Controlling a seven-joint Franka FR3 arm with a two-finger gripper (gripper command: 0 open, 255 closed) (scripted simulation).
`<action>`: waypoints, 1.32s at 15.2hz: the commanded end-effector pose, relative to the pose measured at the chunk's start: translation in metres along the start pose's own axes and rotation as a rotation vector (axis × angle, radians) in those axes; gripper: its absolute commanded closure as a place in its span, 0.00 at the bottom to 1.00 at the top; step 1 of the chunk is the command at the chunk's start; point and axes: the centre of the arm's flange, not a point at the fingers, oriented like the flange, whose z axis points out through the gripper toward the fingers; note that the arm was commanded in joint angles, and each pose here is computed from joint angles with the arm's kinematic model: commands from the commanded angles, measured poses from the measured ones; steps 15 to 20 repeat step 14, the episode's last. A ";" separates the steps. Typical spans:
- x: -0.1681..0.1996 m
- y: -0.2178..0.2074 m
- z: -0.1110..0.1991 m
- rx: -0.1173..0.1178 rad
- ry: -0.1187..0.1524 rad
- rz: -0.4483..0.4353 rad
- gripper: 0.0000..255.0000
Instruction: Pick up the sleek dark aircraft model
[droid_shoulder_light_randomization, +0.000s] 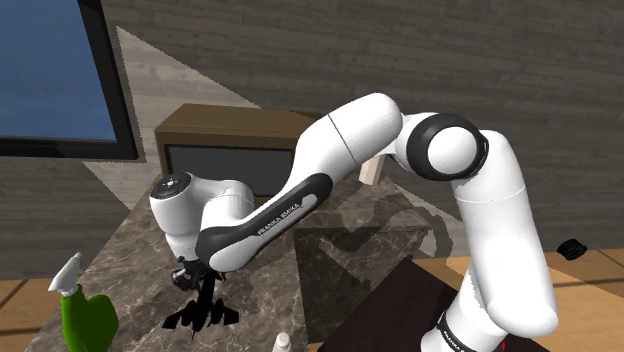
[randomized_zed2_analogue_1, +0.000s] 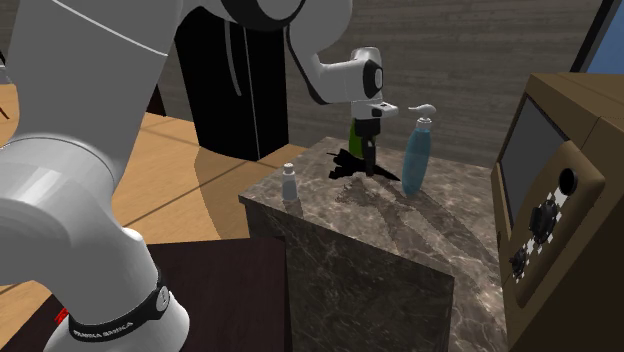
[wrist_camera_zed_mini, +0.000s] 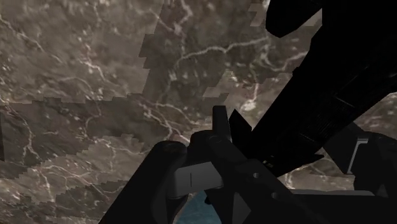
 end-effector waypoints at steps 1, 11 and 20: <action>0.002 0.001 -0.010 0.000 0.000 0.000 1.00; 0.008 0.009 -0.062 0.000 0.000 0.000 1.00; 0.009 0.010 -0.068 0.000 0.000 0.000 1.00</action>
